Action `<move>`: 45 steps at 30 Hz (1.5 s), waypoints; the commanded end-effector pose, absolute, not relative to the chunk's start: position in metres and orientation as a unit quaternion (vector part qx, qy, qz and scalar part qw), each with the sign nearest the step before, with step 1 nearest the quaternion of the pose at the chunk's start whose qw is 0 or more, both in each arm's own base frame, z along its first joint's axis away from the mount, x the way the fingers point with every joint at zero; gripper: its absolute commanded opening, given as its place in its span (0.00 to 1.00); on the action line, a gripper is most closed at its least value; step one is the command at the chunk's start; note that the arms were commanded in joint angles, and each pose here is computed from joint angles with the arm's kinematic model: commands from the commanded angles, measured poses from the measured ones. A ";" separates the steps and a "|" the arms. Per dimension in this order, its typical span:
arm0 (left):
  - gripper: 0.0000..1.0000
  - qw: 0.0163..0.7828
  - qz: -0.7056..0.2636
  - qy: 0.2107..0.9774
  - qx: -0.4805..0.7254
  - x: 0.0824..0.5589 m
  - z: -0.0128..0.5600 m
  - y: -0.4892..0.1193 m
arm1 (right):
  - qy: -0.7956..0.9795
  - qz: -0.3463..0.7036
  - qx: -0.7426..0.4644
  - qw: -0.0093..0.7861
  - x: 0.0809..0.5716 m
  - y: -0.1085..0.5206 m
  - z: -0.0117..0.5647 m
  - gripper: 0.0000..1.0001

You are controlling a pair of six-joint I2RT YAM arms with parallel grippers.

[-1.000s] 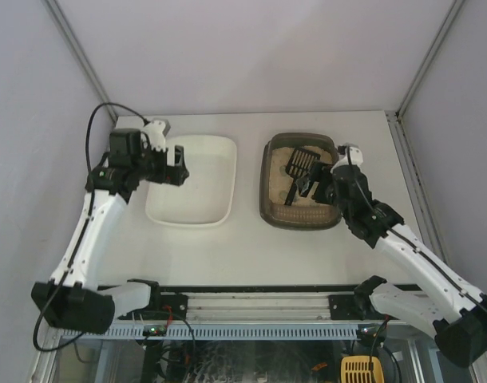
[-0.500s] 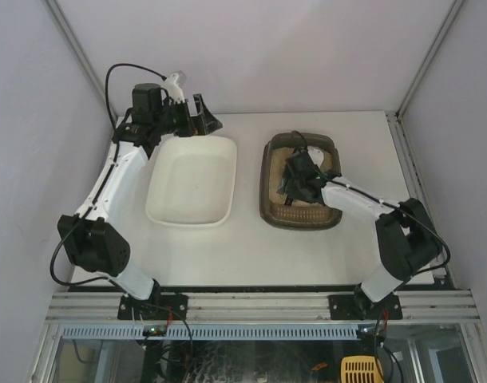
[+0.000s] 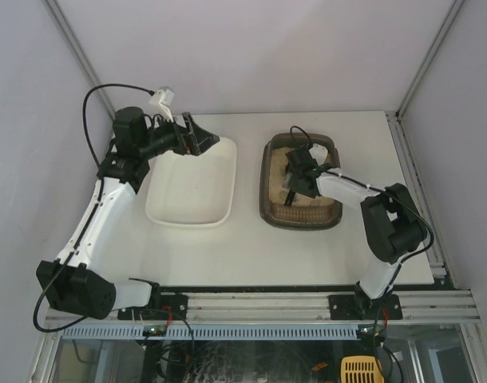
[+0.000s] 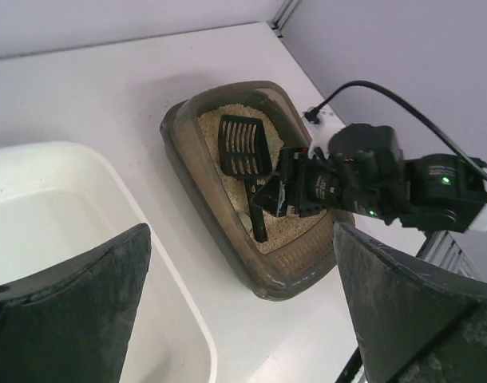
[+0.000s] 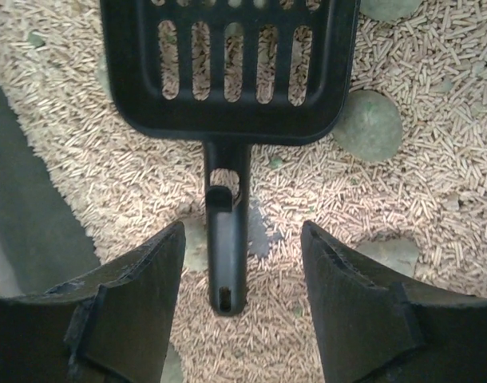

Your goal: Clean the litter box

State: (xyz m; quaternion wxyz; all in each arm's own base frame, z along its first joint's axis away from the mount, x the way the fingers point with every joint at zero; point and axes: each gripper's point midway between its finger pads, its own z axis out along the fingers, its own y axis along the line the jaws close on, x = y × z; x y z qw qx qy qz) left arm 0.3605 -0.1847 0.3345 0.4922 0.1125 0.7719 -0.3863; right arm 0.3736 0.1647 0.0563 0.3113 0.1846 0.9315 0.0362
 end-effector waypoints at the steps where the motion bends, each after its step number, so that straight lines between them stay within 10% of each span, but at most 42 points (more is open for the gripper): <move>1: 1.00 0.530 -0.382 0.741 0.154 0.352 0.348 -0.185 | 0.924 0.046 0.195 0.326 0.396 0.167 0.056 0.58; 9: 1.00 0.531 -0.376 0.742 0.159 0.362 0.347 -0.186 | 0.919 0.057 0.194 0.338 0.414 0.174 0.049 0.50; 17: 1.00 0.492 -0.398 0.758 0.156 0.401 0.329 -0.201 | 0.925 0.059 0.178 0.331 0.414 0.179 0.050 0.00; 29: 1.00 0.362 -0.508 0.777 0.091 0.475 0.295 -0.258 | 0.929 0.052 0.113 0.349 0.384 0.176 0.107 0.00; 45: 1.00 0.244 -0.538 0.798 0.120 0.447 0.227 -0.369 | 0.926 0.180 0.009 0.331 0.339 0.210 0.159 0.00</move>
